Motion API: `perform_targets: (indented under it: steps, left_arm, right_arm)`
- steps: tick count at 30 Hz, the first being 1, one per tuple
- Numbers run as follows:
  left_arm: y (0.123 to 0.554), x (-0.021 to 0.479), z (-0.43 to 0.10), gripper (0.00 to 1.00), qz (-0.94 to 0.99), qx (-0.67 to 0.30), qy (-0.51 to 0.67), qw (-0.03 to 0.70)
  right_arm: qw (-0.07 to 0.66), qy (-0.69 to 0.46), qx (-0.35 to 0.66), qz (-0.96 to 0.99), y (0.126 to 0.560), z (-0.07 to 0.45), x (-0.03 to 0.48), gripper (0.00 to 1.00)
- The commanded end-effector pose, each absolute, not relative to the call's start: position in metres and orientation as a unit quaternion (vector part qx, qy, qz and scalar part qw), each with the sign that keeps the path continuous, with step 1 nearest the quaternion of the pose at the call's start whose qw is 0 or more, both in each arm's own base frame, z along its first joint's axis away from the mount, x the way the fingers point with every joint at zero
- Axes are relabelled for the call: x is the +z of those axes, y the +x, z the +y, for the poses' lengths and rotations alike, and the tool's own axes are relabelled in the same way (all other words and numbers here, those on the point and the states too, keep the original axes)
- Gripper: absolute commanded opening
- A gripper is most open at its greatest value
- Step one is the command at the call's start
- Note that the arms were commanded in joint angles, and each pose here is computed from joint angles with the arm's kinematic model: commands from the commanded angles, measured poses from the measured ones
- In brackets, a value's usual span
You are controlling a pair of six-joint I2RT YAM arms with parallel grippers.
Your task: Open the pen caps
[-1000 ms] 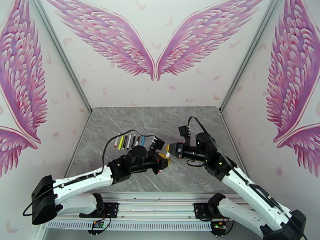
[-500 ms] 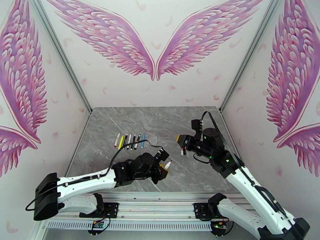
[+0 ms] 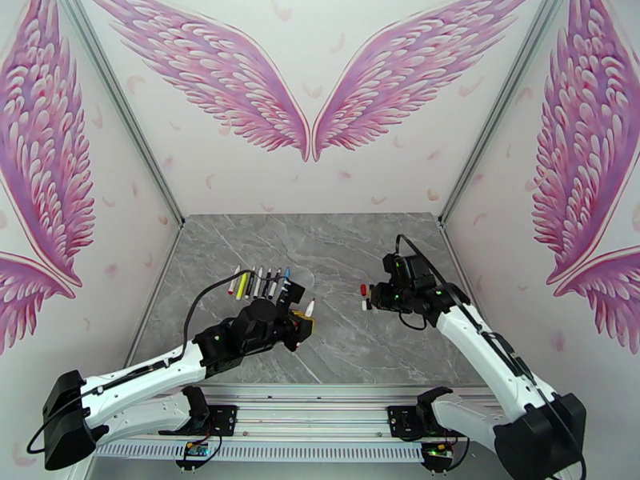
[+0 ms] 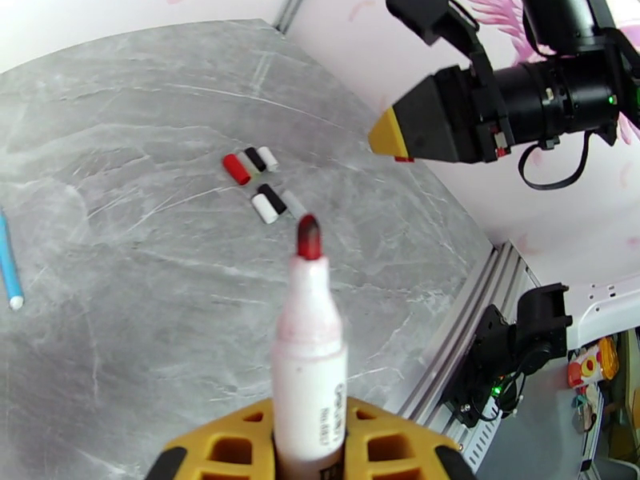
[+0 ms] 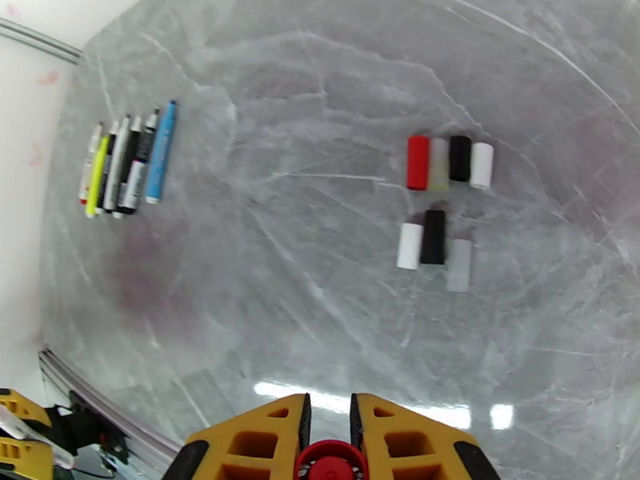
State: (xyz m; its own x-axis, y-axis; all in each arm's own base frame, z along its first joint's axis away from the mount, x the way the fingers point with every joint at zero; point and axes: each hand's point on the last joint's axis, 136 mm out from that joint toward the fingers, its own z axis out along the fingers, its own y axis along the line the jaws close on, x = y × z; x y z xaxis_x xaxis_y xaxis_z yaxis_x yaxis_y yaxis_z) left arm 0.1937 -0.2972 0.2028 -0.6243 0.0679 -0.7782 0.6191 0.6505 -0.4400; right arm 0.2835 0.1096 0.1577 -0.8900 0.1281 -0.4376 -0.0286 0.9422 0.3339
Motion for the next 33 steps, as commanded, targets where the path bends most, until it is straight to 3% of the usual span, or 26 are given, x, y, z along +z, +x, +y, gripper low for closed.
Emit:
perform_targets:
  steps: [1, 15, 33]
  left_arm:
    - [0.199, 0.200, -0.282, 0.04, 0.829, -0.360, 0.176, 0.390]
    - [0.196, 0.174, -0.290, 0.04, 0.843, -0.342, 0.212, 0.357]
    - [0.196, 0.168, -0.301, 0.04, 0.838, -0.357, 0.229, 0.343]
  right_arm:
    - [0.213, 0.016, 0.122, 0.969, 0.293, 0.092, 0.145, 0.15]
    - [0.138, 0.014, 0.045, 0.989, 0.333, 0.066, 0.077, 0.17]
    - [0.100, 0.022, 0.045, 0.994, 0.345, 0.062, 0.040, 0.20]
